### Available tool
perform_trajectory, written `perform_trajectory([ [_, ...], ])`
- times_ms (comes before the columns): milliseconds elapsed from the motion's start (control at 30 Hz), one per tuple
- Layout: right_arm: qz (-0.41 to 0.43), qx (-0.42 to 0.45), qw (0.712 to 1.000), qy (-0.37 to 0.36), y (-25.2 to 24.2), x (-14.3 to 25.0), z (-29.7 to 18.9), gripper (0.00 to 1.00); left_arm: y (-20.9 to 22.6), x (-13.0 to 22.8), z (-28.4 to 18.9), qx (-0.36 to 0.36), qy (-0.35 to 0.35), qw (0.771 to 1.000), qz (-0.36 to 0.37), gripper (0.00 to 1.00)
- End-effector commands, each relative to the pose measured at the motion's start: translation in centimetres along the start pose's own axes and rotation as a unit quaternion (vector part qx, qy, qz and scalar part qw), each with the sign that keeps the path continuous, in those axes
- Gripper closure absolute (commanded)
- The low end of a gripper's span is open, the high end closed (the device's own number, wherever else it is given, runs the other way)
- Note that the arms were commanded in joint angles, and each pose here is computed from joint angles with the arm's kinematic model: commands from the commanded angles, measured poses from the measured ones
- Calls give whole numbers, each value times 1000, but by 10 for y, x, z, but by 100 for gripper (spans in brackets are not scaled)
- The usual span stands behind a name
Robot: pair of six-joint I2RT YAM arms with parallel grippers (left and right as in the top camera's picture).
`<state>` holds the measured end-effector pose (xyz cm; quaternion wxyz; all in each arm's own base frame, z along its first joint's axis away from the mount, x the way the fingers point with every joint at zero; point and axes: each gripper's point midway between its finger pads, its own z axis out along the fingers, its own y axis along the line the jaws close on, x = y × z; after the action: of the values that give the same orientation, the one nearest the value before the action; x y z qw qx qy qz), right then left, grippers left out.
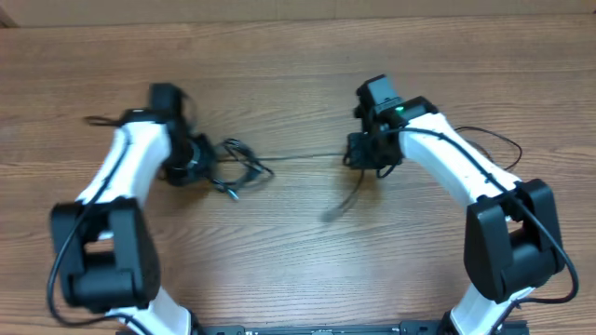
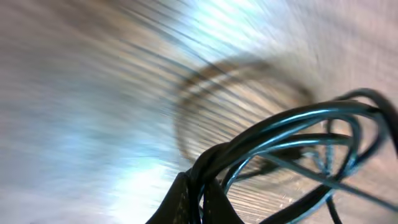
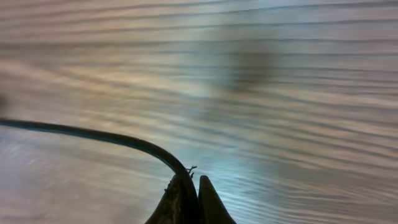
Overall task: Untangle cables
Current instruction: 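Pull the right gripper up and right, stretching a cable strand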
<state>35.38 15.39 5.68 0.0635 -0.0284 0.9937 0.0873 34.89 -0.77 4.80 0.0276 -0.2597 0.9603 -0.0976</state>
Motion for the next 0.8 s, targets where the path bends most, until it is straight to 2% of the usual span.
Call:
perform_trajectory([
  [0, 76, 93, 992, -40, -76, -23, -16, 96, 70, -32, -30, -56, -56, 989, -123, 96],
  [167, 100, 74, 991, -44, -86, -28, -18, 96, 110, -31, -33, -45, -37, 980, -192, 96],
  [267, 98, 56, 993, -44, -81, -29, -18, 96, 114, -30, -35, 15, -17, 977, -214, 96],
  [400, 97, 50, 993, -48, -79, -32, -17, 96, 98, -30, -38, 87, -6, 983, -161, 96],
  [600, 94, 13, 994, -55, -66, -37, -17, 96, 82, -20, -29, 86, 8, 989, -121, 96],
  [767, 88, -28, 994, -54, -52, -40, -17, 96, 48, -4, -15, 91, 22, 995, -41, 93],
])
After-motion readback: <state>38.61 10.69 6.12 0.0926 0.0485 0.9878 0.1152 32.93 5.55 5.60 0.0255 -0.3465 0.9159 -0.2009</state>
